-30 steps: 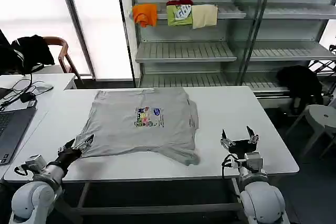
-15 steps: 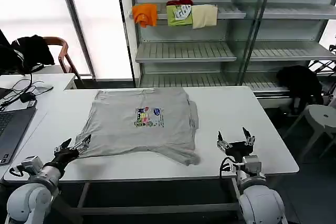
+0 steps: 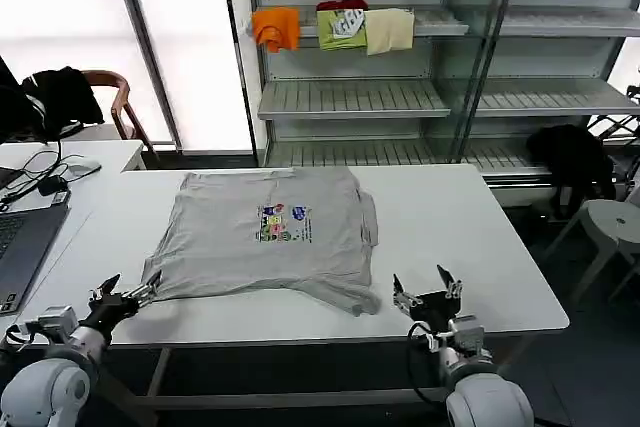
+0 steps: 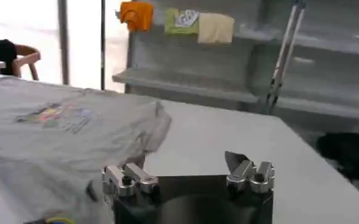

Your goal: Fold and organize the clothes.

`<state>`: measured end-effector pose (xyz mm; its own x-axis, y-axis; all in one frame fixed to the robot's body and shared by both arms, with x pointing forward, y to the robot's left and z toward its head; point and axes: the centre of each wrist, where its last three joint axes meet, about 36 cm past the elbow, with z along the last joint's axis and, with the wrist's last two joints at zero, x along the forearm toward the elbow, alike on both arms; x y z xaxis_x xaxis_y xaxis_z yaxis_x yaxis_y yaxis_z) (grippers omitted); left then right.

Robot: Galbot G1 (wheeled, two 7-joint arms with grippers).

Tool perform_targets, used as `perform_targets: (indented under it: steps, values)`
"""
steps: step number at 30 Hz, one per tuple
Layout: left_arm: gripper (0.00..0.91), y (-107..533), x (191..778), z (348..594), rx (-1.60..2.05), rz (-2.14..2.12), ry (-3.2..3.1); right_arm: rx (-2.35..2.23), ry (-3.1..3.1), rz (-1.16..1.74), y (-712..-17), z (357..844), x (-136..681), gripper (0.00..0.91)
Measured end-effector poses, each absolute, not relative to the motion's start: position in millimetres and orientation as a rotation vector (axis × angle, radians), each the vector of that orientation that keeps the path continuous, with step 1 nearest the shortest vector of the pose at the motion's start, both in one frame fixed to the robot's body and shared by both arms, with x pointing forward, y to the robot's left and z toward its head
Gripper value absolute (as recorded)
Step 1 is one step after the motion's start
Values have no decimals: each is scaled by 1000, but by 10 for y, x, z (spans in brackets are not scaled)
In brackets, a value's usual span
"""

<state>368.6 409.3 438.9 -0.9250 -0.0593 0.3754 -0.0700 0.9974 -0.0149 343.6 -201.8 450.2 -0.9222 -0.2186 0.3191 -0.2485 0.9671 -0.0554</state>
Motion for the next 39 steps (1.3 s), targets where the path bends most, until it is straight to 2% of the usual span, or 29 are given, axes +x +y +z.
perform_targets:
  steps: [10, 11, 12, 13, 15, 17, 18, 19, 21, 22, 24, 26, 29, 30, 31, 32, 34, 39]
  values:
    - [907, 4112, 3598, 4307, 119, 22, -2727, 501, -2750, 99, -1918, 4371, 3429, 887]
    - [907, 4114, 3596, 4302, 120, 21, -2728, 511, -2745, 96, -1908, 4360, 3432, 756]
    - [907, 4117, 3595, 4296, 122, 20, -2726, 520, -2741, 93, -1900, 4351, 3434, 715]
    - [907, 4120, 3595, 4289, 124, 20, -2724, 527, -2737, 93, -1894, 4338, 3437, 715]
    - [907, 4126, 3596, 4276, 128, 20, -2721, 545, -2726, 90, -1873, 4311, 3435, 615]
    - [907, 4134, 3594, 4260, 131, 22, -2717, 562, -2716, 91, -1853, 4281, 3431, 464]
    - [907, 4137, 3593, 4252, 133, 22, -2715, 571, -2712, 90, -1842, 4267, 3427, 302]
    - [887, 4141, 3592, 4246, 133, 24, -2714, 580, -2708, 89, -1830, 4254, 3424, 272]
    - [776, 4150, 3593, 4233, 135, 28, -2712, 595, -2704, 88, -1809, 4235, 3417, 191]
    - [665, 4156, 3594, 4227, 136, 29, -2711, 601, -2703, 88, -1802, 4228, 3415, 161]
    - [544, 4164, 3593, 4217, 134, 33, -2708, 609, -2703, 89, -1792, 4221, 3413, 131]
    - [514, 4163, 3585, 4209, 125, 39, -2706, 614, -2703, 91, -1792, 4218, 3410, 40]
    - [403, 4144, 3572, 4188, 106, 48, -2704, 618, -2704, 94, -1798, 4210, 3401, 0]
    - [222, 4133, 3570, 4178, 100, 53, -2703, 618, -2705, 95, -1800, 4208, 3399, 0]
    - [171, 4124, 3571, 4172, 95, 55, -2702, 618, -2707, 95, -1803, 4207, 3398, 0]
    - [71, 4116, 3573, 4167, 91, 58, -2702, 616, -2709, 94, -1805, 4205, 3397, 0]
    - [20, 4104, 3581, 4153, 85, 65, -2699, 616, -2714, 91, -1807, 4205, 3396, 0]
    - [10, 4098, 3604, 4139, 68, 74, -2697, 611, -2736, 74, -1815, 4211, 3393, 0]
